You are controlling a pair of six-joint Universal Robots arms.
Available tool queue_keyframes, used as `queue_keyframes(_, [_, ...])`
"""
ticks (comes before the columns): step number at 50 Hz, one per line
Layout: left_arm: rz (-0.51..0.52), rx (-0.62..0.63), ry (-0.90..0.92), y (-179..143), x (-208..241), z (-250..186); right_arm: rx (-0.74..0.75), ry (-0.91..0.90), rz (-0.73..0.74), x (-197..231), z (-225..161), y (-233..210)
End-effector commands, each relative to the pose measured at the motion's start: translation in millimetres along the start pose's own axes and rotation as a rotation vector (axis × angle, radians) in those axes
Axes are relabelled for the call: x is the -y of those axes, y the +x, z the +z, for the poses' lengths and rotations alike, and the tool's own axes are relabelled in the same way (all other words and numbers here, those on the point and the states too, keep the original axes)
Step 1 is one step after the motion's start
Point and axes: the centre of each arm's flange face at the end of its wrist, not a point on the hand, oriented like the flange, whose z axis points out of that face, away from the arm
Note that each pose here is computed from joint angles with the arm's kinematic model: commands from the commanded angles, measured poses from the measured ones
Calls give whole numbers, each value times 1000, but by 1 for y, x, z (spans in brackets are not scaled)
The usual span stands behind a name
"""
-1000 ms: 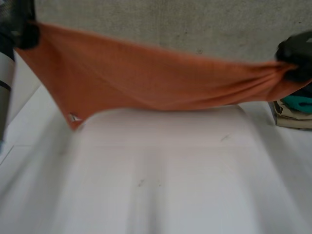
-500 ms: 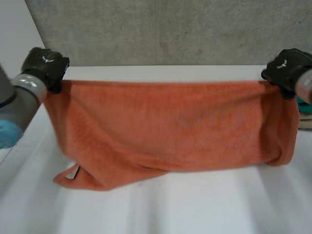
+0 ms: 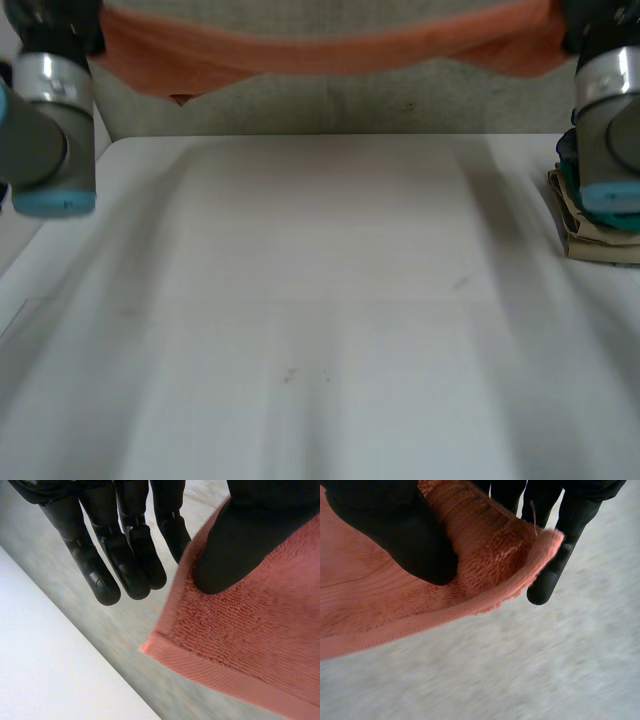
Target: Fold the laundry.
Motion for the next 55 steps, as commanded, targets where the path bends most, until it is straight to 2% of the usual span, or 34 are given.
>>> queue_keyframes(1, [-7,-145,-218,31,-48,-60,242,-213,16,-51,-50,-54])
queue_keyframes(6, [-7,-243,-357,54,-79,-101,438,-353,38,-89,-96,-99])
queue_keyframes(8, [-6,-309,-453,65,-94,-126,476,-396,43,-96,-106,-106])
queue_keyframes(13, [10,-437,-650,67,-100,-170,600,-531,38,-99,-136,-105])
queue_keyframes(16, [16,-485,-737,48,-77,-183,657,-582,25,-86,-147,-92])
queue_keyframes(23, [62,-641,-903,11,-17,-226,948,-748,-124,-33,-205,-34])
queue_keyframes(24, [130,-732,-954,-2,2,-245,993,-774,-148,-31,-215,-27])
queue_keyframes(25, [137,-746,-964,-3,5,-248,1065,-794,-212,-26,-229,-12])
queue_keyframes(26, [191,-840,-1012,-11,16,-266,1116,-796,-253,-23,-237,-4])
queue_keyframes(27, [223,-902,-1030,-13,22,-277,1126,-795,-267,-21,-240,0])
queue_keyframes(29, [259,-937,-993,-10,27,-277,1108,-764,-277,-19,-237,3])
queue_keyframes(36, [268,-781,-817,17,-5,-227,978,-717,-272,-47,-212,-17])
queue_keyframes(42, [219,-623,-657,47,-35,-173,775,-700,-223,-83,-173,-36])
queue_keyframes(48, [174,-536,-588,76,-71,-139,678,-594,-185,-94,-148,-66])
queue_keyframes(55, [183,-471,-588,102,-103,-127,550,-494,-179,-110,-123,-89])
